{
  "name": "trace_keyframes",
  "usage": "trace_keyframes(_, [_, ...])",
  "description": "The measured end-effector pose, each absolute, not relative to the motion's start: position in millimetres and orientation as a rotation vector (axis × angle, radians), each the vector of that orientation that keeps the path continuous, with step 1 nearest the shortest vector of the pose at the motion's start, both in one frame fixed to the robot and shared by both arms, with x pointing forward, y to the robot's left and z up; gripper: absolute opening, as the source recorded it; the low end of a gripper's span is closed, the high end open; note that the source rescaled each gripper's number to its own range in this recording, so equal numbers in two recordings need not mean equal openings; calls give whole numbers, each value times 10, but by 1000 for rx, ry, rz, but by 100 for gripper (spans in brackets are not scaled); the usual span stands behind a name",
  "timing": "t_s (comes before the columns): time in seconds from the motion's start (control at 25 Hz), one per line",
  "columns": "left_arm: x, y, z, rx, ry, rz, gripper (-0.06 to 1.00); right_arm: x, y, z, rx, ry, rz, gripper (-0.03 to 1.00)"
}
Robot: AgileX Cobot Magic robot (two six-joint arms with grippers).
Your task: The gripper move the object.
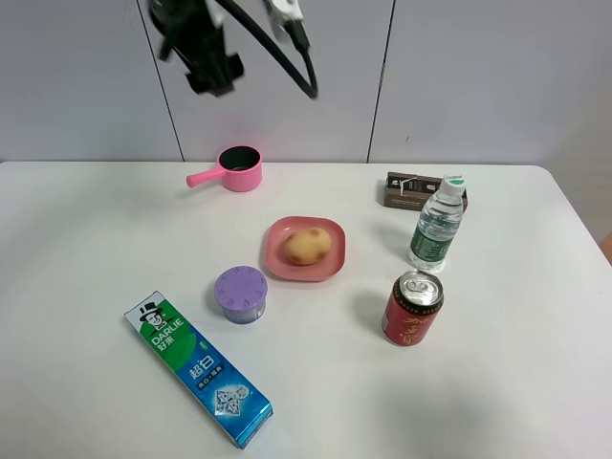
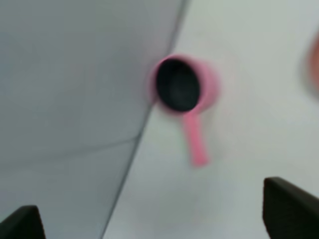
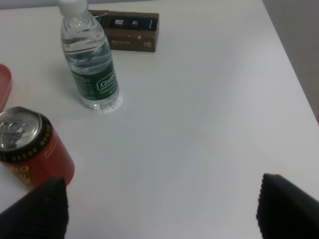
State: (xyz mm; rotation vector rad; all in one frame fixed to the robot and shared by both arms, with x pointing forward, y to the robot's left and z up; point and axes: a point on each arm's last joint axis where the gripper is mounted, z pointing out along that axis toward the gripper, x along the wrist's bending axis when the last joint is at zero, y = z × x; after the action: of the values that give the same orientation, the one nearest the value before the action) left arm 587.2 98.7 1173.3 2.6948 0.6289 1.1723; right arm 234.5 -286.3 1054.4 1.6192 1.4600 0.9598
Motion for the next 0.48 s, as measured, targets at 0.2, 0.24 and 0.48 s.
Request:
trace_keyframes(0.2, [5674,1771,12289,2554,875,1241,87,2345,-2863,10544,1619,1460,960,100])
trace_keyframes(0.24, [5614,1931,12390,2515,914,1239,87,2345,-2863,10544,1619,1460,960,100])
trace_keyframes(0.48, [5056,2674,12926,2263,1064,1257,87,2345,-2863,10544,1619,1460,960,100])
